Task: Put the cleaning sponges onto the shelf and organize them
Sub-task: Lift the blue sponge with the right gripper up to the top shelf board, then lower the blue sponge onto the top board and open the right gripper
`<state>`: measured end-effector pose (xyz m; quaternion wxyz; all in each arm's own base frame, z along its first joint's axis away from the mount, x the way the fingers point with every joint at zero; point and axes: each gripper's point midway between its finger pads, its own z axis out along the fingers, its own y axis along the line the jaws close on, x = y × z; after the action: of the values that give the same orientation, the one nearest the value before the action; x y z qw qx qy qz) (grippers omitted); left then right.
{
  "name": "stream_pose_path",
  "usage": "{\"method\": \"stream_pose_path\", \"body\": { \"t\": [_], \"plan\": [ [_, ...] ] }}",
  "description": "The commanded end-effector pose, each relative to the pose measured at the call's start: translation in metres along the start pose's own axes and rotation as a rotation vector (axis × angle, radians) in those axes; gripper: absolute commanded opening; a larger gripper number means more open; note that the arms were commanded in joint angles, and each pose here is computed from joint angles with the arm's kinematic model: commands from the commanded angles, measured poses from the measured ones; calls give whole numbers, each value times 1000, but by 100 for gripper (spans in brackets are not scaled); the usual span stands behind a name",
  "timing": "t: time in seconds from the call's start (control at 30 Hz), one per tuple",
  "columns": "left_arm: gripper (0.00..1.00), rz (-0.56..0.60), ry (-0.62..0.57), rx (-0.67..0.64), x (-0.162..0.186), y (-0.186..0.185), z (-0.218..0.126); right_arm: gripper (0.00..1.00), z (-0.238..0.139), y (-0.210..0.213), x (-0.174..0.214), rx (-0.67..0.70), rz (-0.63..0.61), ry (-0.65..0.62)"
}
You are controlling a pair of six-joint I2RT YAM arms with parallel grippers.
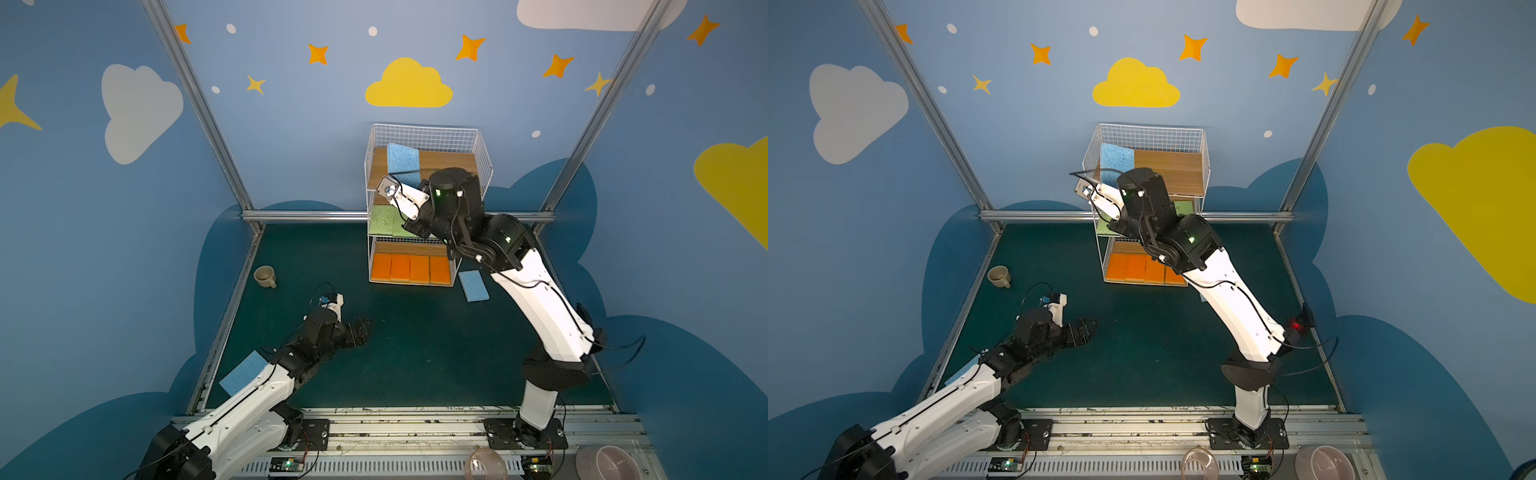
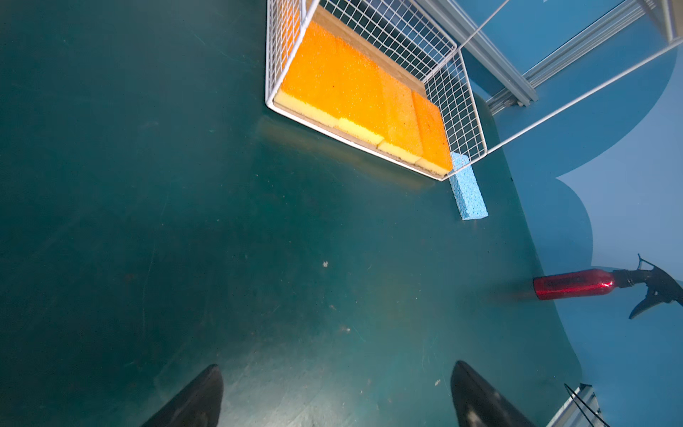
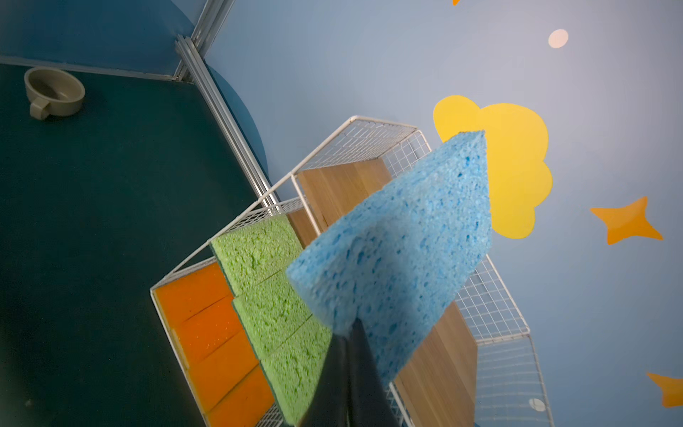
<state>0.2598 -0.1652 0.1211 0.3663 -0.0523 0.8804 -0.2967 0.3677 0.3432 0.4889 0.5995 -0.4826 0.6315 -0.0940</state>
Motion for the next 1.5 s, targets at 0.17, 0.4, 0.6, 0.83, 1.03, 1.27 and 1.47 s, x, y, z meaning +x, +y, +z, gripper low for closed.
{"method": "stream_pose_path", "body": {
  "t": [0.17,0.4,0.6,0.83,1.03,1.27,1.47],
  "plan": [
    [95,12,-23,0,-5,1,8,0,36,-13,-8,-19,159,-114],
    [95,3,-1,-7,0,4,15,0,65,-11,2,-25,256,-115],
    [95,5,3,-13,1,5,16,0,79,-11,8,-19,315,-113],
    [95,4,7,-18,3,7,17,0,90,-2,3,-46,344,-142],
    [95,2,4,-33,3,10,15,0,94,1,1,-59,344,-156],
    [95,1,10,-38,4,11,18,24,97,4,4,-55,336,-141],
    [95,4,15,-36,5,11,20,41,97,4,6,-52,335,-131]
  ]
}}
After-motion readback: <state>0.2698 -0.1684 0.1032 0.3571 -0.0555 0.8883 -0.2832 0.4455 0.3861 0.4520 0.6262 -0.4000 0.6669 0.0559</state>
